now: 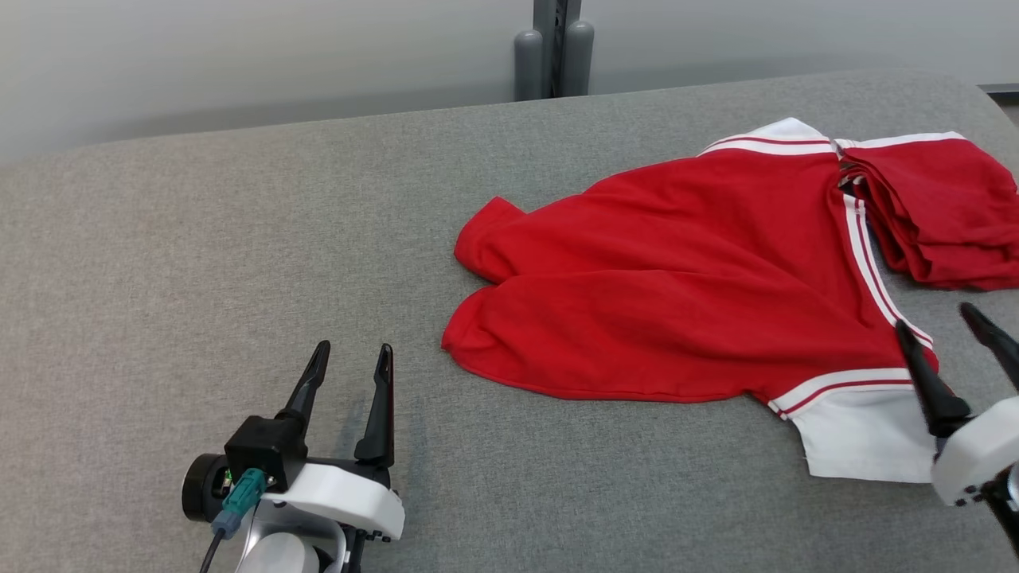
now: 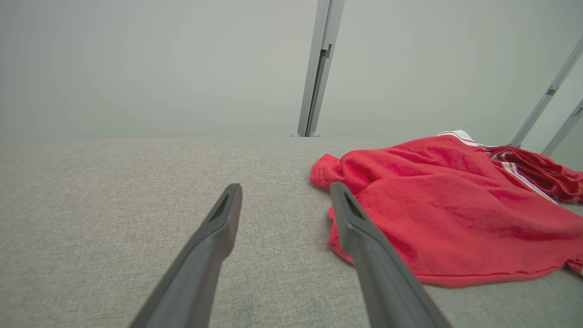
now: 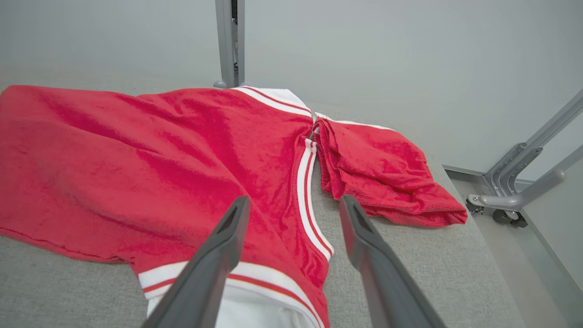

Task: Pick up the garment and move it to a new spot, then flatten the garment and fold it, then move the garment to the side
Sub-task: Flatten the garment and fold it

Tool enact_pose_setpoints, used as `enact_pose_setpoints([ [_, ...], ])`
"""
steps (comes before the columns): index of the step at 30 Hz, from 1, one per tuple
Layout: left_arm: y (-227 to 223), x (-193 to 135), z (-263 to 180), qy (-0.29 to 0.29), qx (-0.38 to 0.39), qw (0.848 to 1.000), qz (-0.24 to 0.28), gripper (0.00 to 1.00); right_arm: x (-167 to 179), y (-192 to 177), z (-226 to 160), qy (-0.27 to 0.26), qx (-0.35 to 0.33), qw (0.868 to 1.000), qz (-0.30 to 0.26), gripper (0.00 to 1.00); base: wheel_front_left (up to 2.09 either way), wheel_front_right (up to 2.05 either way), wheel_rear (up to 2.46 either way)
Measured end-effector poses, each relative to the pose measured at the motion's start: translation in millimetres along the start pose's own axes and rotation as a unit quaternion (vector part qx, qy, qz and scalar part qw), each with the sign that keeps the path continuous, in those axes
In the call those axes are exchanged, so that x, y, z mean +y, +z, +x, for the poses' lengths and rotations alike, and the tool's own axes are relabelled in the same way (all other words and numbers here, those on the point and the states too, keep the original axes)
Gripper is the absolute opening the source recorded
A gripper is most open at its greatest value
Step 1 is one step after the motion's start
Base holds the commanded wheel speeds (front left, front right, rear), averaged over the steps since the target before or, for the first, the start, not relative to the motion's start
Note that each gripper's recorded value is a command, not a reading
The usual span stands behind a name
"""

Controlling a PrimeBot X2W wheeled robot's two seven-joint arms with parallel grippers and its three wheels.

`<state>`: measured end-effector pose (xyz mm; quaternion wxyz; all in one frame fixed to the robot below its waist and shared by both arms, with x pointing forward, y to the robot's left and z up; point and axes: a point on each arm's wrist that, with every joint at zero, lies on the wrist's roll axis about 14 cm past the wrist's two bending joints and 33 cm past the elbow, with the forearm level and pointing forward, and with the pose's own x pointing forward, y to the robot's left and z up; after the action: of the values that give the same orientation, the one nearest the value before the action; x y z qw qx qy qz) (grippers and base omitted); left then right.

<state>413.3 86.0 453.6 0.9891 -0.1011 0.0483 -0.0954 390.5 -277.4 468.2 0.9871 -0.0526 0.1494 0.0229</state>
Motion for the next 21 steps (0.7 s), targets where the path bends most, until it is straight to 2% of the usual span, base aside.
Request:
enact_pose_setpoints([
  [5,2.9,5.0,-1.7,0.007,-0.004,1.0,0.0,1.0,59.8,21.4,17.8,0.077,-0.041,0.996,-0.007,1.0,0.0,0.0,0.0],
  [9,7.4,16.0,-4.0,0.023,-0.01,1.0,-0.001,1.0,117.2,30.6,34.0,0.149,-0.057,0.987,-0.007,1.0,0.0,0.0,0.0],
  [16,14.5,42.3,-14.4,0.064,-0.018,0.998,-0.002,1.0,220.3,29.2,54.8,0.277,-0.059,0.959,-0.006,1.0,0.0,0.0,0.0],
  [21,16.9,62.7,-26.7,0.098,-0.021,0.995,-0.003,1.0,278.6,20.3,62.7,0.344,-0.043,0.938,-0.003,1.0,0.0,0.0,0.0],
])
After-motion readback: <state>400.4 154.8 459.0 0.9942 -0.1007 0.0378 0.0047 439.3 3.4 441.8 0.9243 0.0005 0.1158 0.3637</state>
